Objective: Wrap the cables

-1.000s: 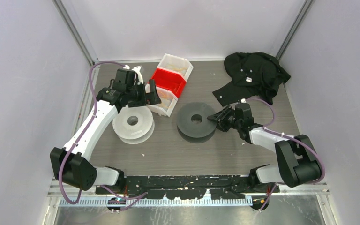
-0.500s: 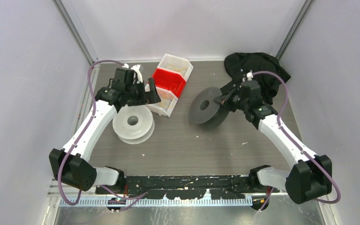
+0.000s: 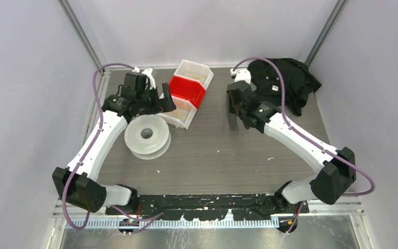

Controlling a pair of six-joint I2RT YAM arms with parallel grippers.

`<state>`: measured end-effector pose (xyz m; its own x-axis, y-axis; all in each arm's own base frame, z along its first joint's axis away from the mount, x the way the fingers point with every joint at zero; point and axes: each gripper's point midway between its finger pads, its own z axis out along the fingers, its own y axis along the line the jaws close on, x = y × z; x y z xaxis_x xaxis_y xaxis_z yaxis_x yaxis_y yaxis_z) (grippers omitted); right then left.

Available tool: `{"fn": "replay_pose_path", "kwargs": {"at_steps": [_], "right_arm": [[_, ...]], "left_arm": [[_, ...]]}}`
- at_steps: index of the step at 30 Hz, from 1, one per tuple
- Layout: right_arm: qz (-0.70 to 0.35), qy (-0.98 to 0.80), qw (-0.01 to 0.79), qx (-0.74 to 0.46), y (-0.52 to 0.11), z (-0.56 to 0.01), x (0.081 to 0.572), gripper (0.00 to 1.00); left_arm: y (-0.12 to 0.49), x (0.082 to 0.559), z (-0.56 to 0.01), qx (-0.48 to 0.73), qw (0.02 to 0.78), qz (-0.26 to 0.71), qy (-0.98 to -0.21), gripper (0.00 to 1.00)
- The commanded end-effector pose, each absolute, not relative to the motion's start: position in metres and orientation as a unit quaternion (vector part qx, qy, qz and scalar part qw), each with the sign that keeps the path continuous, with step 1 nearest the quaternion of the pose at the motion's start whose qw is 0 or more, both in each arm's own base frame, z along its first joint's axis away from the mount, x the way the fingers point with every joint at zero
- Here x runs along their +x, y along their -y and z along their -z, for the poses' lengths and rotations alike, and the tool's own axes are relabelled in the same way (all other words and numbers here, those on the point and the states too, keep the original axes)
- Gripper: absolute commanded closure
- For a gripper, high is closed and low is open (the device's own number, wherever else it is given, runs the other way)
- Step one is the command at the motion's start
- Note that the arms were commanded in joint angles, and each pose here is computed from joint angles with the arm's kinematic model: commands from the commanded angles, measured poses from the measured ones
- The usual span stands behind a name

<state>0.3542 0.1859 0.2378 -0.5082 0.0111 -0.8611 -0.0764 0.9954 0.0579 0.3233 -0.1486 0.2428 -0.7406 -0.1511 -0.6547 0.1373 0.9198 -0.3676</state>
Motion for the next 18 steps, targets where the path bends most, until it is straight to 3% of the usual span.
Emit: {"fn": "replay_pose_path", "kwargs": {"at_steps": [1,8,18], "right_arm": [[0.039,-0.804,0.589,-0.075,-0.177,-0.265,0.388,1.0],[-0.01,-0.78,0.609,-0.142,-0.211,-0.264,0.401,1.0],[-0.049,-0.784,0.603,-0.138,-0.214,-0.237,0.407,0.99]], "left_arm": [[0.145,0.323,-0.261,-0.003,0.386,0.201,-0.9,0.01],[0.141,0.319,-0.261,-0.007,0.388,0.194,-0.901,0.02],[0.142,0.318,-0.255,-0.007,0.381,0.194,-0.904,0.02]]}}
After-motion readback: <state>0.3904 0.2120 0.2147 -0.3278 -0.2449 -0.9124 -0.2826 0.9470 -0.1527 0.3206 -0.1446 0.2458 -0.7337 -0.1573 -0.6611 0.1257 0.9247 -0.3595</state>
